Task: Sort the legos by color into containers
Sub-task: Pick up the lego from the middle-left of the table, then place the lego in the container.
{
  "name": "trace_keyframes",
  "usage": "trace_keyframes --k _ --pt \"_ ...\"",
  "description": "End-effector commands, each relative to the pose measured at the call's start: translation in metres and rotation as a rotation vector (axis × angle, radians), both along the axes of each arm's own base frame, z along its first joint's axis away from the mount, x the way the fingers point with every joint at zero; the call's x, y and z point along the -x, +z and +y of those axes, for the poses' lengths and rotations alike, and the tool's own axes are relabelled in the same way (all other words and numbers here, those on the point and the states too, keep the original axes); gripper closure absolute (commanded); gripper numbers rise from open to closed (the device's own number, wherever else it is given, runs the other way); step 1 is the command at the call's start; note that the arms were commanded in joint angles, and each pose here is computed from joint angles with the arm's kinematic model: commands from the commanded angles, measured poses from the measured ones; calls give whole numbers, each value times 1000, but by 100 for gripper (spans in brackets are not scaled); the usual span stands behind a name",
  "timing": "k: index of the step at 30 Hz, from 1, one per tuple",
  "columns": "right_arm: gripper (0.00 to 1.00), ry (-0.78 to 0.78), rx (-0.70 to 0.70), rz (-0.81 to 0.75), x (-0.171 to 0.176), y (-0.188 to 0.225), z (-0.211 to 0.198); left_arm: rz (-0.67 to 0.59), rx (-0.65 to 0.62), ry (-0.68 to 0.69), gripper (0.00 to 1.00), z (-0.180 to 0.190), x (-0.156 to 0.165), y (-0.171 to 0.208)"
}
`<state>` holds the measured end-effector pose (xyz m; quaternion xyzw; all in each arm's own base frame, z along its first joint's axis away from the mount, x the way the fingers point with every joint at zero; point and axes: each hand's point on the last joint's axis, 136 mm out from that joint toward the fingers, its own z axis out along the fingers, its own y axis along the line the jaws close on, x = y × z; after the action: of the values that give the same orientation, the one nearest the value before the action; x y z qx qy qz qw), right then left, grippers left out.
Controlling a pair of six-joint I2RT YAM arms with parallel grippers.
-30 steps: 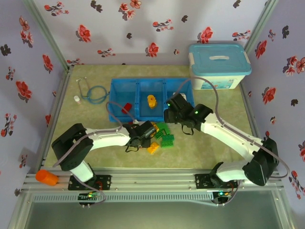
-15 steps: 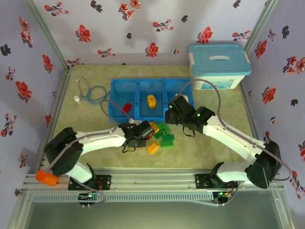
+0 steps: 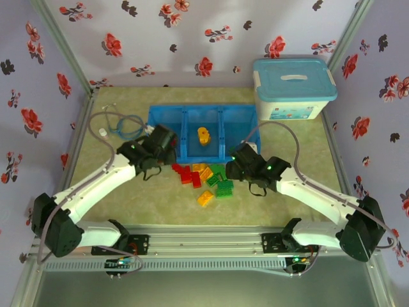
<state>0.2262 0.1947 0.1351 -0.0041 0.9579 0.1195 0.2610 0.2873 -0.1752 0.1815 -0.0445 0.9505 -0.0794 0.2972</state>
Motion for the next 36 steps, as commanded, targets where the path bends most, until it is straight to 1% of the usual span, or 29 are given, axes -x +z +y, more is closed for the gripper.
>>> trace_keyframes --k 1,7,12,15,18,25,28,31,34,35,36 --pt "36 -20 -58 -21 3 6 7 31 -52 -56 73 6 -24 -2" --pt "36 2 -53 -16 13 3 13 95 -72 -53 72 10 -76 -22" --pt "36 17 -57 -12 20 1 19 194 -97 -17 71 21 -115 -61" --pt "36 23 -58 -15 25 0 20 233 -110 -19 71 23 -129 -76" --pt "36 27 -49 -4 30 -6 19 240 -115 -14 69 24 -141 -81" --pt "33 11 -36 13 34 -17 14 284 -130 3 66 28 -150 -101" --pt "32 9 -32 14 35 -18 13 288 -131 5 59 28 -152 -103" --pt "29 7 -31 14 35 -18 13 275 -125 4 48 27 -154 -98" --pt "25 3 -25 21 35 -20 13 254 -109 4 39 26 -154 -86" --pt "23 3 -25 26 35 -20 13 243 -100 3 37 25 -153 -81" --pt "19 3 -18 30 35 -22 13 229 -89 4 36 25 -152 -74"
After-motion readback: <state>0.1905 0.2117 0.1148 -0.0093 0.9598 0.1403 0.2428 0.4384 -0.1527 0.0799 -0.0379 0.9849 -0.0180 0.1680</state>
